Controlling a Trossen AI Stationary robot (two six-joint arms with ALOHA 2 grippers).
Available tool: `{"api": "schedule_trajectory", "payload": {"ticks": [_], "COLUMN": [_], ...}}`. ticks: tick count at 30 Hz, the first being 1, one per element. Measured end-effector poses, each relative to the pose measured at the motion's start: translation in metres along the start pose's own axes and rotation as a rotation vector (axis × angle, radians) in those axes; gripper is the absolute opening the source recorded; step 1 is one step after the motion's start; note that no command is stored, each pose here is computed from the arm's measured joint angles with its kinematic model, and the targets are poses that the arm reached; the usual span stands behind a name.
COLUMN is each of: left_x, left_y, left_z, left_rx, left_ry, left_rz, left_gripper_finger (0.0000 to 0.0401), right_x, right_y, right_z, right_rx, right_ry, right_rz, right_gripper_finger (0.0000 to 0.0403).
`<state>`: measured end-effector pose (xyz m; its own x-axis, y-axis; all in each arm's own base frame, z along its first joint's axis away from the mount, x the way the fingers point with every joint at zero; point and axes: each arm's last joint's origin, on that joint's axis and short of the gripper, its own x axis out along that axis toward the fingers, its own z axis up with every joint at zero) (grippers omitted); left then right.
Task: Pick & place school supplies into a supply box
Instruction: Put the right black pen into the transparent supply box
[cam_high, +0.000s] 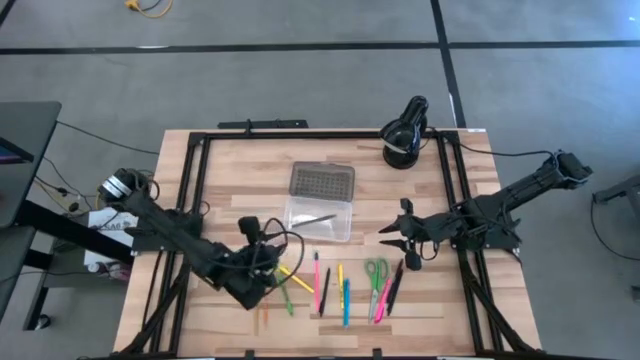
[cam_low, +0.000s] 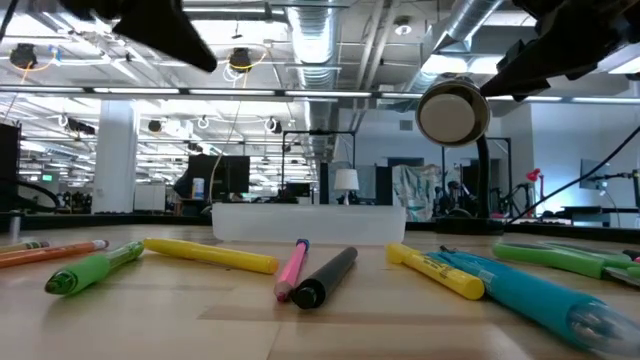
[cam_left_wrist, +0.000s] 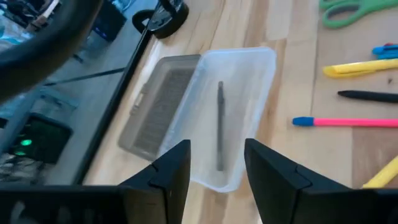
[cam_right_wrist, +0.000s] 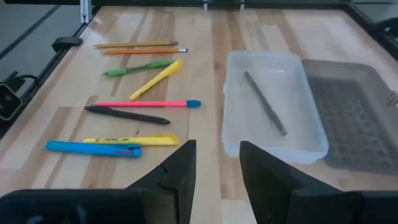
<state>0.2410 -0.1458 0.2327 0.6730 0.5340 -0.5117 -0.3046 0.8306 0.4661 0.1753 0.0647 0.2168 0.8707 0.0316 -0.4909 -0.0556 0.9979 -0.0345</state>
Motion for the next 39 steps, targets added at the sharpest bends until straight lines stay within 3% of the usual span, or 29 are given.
{"api": "schedule_trajectory", "payload": {"ticks": [4,10,16,21,29,34,39], "left_x": [0.005,0.007,-0.001,-0.005,-0.007,-0.009,-0.008], "left_y": [0.006,0.018,0.025,0.024,0.020,0.020,0.021], "left_z": [-0.033,-0.083,-0.096,-0.093,-0.095,-0.094,-0.094], "left_rx": [-0.014,-0.067,-0.140,-0.123,-0.032,0.071,0.107], "left_ry": [-0.059,-0.173,-0.326,-0.366,-0.369,-0.399,-0.404], "left_rz": [-0.033,-0.097,-0.208,-0.307,-0.379,-0.364,-0.348], "left_gripper_finger": [0.0146,0.0146,0.0146,0.0146,0.0146,0.0146,0.0146], "right_x": [0.001,0.001,-0.001,-0.002,0.010,0.024,0.046], "right_y": [-0.004,-0.010,-0.007,0.007,0.067,0.103,0.127], "right_z": [0.000,-0.010,-0.018,-0.019,-0.037,-0.044,-0.047], "right_rx": [0.039,0.293,0.467,0.434,0.370,0.335,0.235], "right_ry": [0.001,0.104,0.154,0.151,0.179,0.187,0.347], "right_rz": [-0.018,-0.070,-0.121,-0.084,0.066,0.032,-0.034], "right_gripper_finger": [0.0120,0.0120,0.0120,0.0120,0.0120,0.0119,0.0103]}}
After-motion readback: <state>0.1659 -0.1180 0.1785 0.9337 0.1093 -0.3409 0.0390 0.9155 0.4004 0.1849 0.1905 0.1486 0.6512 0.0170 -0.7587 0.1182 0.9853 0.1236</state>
